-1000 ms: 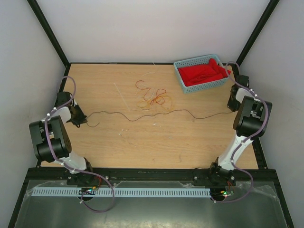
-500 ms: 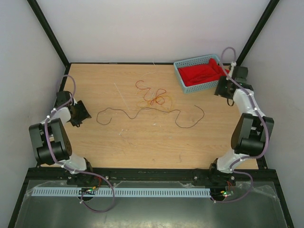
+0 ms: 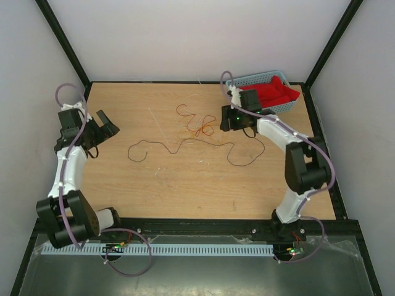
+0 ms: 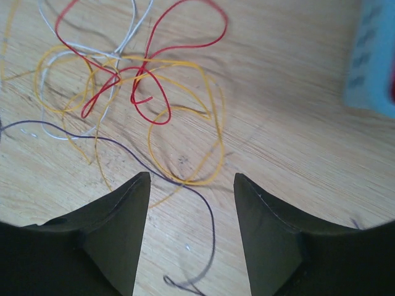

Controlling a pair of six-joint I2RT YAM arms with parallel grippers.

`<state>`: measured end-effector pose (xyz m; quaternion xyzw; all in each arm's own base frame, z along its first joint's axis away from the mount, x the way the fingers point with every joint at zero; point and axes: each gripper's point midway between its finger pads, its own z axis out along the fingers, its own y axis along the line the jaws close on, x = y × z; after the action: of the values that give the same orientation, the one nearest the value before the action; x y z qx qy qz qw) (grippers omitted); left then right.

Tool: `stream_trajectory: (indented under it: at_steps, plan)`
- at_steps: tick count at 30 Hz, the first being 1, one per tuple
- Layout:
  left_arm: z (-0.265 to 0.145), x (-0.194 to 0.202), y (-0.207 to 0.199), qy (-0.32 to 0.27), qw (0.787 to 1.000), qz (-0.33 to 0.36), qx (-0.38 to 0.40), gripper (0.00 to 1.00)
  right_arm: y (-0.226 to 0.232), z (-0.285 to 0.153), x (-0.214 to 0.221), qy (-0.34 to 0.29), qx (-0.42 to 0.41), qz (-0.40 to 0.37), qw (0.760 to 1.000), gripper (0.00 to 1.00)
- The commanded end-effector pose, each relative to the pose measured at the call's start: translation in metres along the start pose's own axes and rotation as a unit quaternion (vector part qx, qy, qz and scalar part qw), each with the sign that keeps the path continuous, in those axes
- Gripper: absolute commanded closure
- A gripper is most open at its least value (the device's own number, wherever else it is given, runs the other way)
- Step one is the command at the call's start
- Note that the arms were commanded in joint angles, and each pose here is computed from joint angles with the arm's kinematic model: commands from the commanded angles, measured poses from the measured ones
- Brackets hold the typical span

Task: Zip-tie the wires
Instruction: Straighten the cable at the center of the board, then untie the cable at the center of the board.

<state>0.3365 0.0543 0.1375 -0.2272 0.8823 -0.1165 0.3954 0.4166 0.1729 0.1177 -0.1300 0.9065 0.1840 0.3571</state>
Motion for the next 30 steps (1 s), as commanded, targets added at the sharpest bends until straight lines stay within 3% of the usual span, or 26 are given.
stream_trajectory:
  at_steps: [1,10,13,20,26,30]
  plan:
    - [-0.035,-0.021,-0.058,-0.037,0.992,0.034,0.116,0.01,0.006,0.033,-0.003,0.01,0.0,-0.011,1.0,0.34]
    - [-0.079,-0.027,-0.094,-0.072,0.978,0.057,0.186,0.01,-0.017,0.066,0.015,0.046,0.039,-0.027,0.998,0.38]
    - [-0.083,-0.025,-0.096,-0.072,0.977,0.06,0.192,0.01,-0.013,0.07,0.022,0.056,0.024,-0.023,0.998,0.51]
    - [-0.093,-0.025,-0.11,-0.071,0.968,0.078,0.226,0.01,0.002,0.059,0.009,0.04,-0.008,-0.024,0.999,1.0]
    - [-0.113,-0.035,-0.133,-0.094,0.951,0.118,0.27,0.01,0.009,0.007,-0.057,-0.03,0.021,-0.05,0.998,1.0]
    - [-0.126,-0.042,-0.154,-0.113,0.938,0.139,0.296,0.01,0.029,-0.053,-0.126,-0.12,0.017,-0.07,0.99,1.0]
